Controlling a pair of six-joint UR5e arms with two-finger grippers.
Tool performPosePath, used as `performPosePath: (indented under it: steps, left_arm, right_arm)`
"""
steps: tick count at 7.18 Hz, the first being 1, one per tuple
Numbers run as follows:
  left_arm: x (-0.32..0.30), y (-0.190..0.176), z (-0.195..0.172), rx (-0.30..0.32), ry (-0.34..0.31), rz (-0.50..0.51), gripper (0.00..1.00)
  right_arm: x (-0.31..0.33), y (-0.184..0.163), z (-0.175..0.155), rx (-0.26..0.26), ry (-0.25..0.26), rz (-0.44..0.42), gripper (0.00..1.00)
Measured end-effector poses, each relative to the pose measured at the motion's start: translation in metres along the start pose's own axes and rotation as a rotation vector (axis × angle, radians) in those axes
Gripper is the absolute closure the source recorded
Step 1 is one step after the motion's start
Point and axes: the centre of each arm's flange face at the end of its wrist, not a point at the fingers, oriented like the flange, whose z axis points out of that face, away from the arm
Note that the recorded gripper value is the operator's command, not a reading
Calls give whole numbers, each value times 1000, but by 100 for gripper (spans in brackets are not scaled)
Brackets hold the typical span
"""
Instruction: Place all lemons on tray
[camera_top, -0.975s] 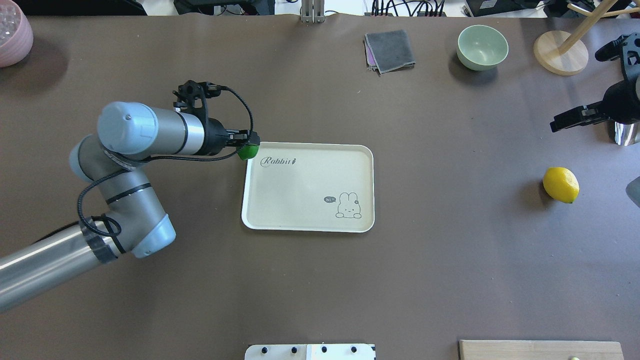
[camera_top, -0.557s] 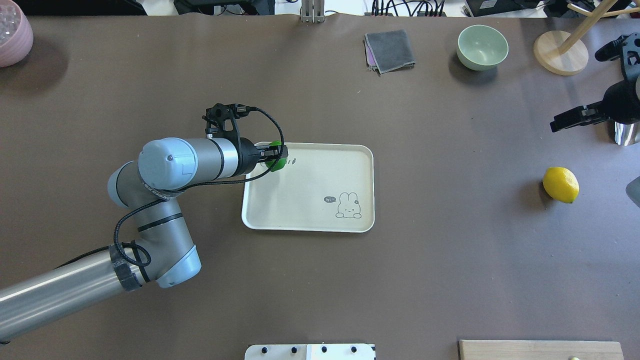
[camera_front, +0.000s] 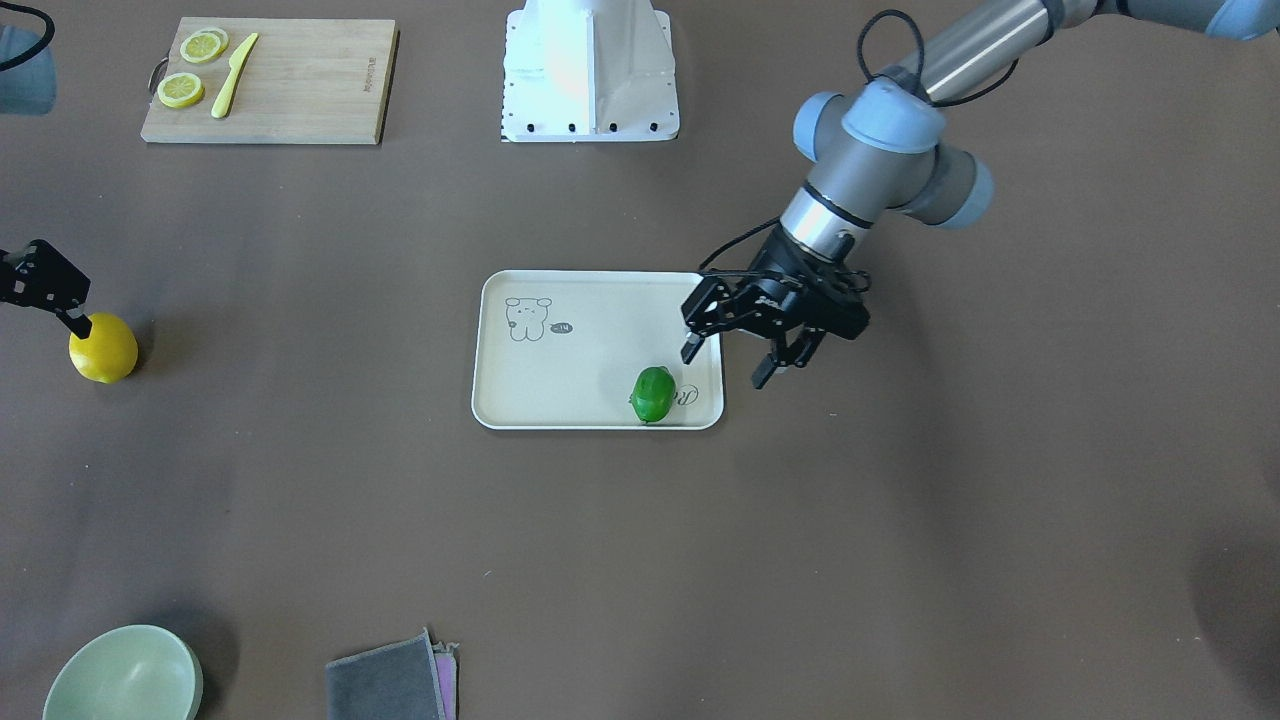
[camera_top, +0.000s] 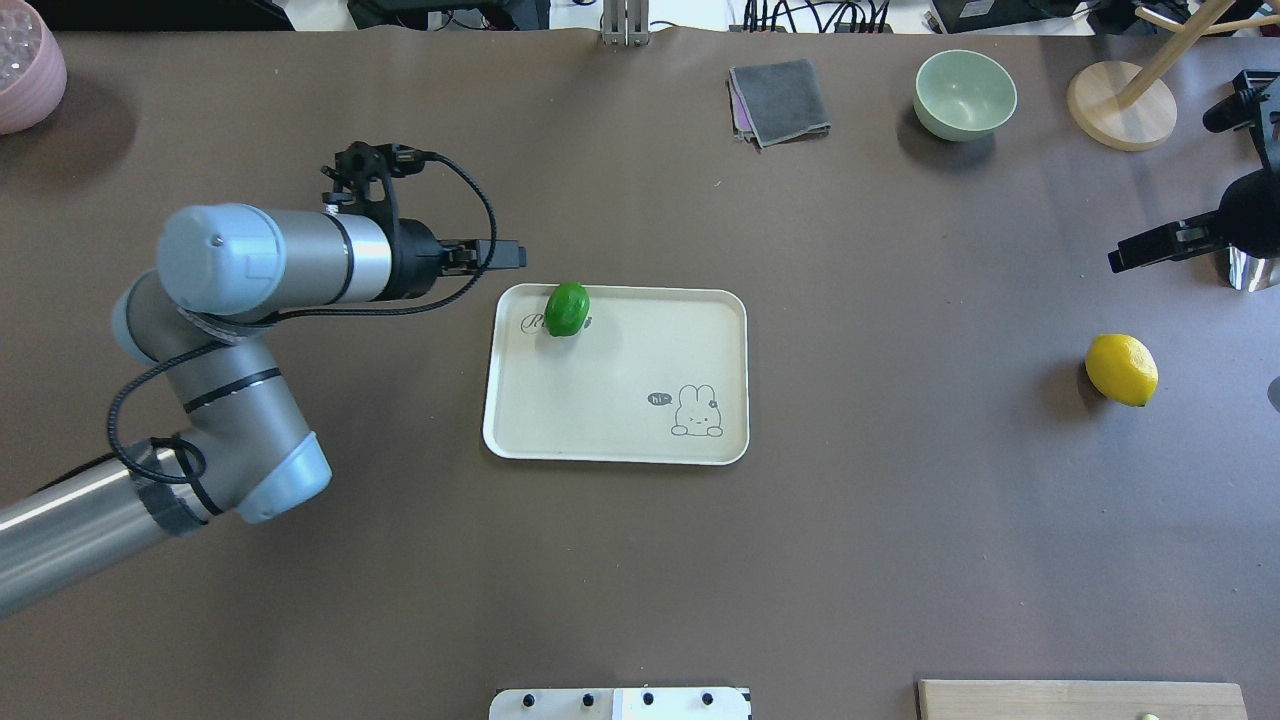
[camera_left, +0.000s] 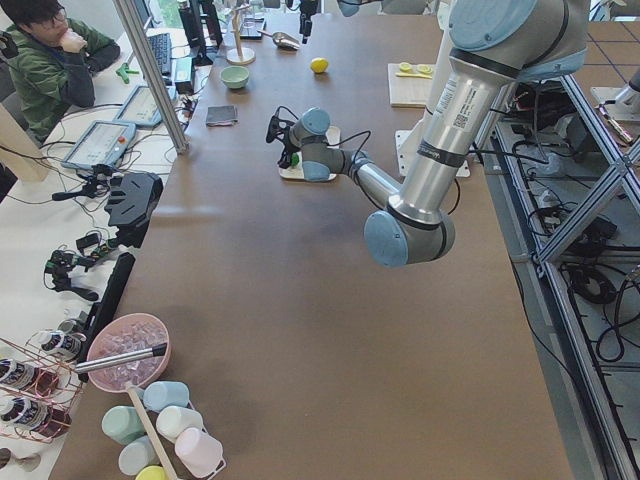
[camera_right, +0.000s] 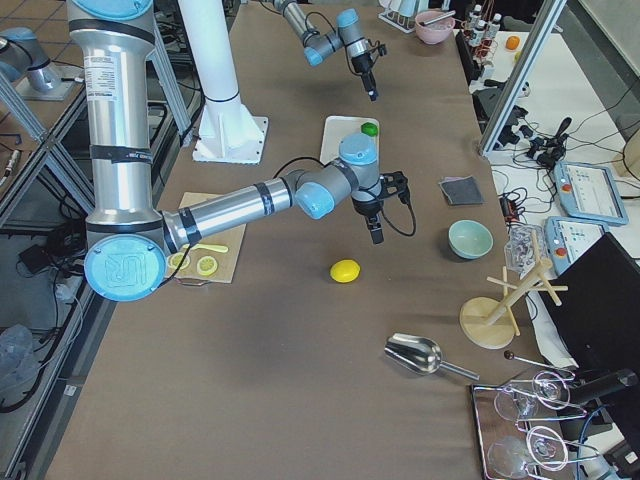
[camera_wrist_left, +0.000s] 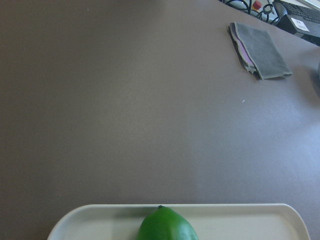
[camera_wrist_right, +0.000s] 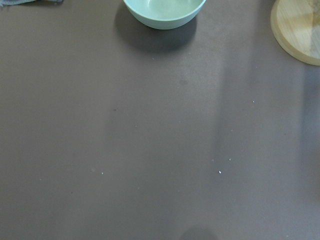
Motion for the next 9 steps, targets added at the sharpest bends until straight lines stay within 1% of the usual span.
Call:
performPosePath:
  steps: [1,2,3,4,5,7,9]
  left_arm:
    - [-50,-7,-21,-40,-34,55,2]
    - [-94,-3,-35,-70,-76,124,2]
    - [-119,2,-42,-87,-105,162,2]
    - [-130,4,-44,-94,-117,176,2]
    - [-134,4,-45,-97,-122,182,2]
    - [-135,5,-46,-97,-123,184,2]
    - [-135,5,-46,-97,-123,182,2]
  right_arm:
    - [19,27,4,0,-5,-15,0]
    - [42,60,8,-3,-4,-32,0]
    - [58,87,11,-9,-1,-40,0]
    - [62,97,20,-17,6,-57,0]
    - [52,90,39,-23,10,-90,0]
    - [29,65,77,-34,5,-139,0]
    - [22,65,99,-61,8,-155,0]
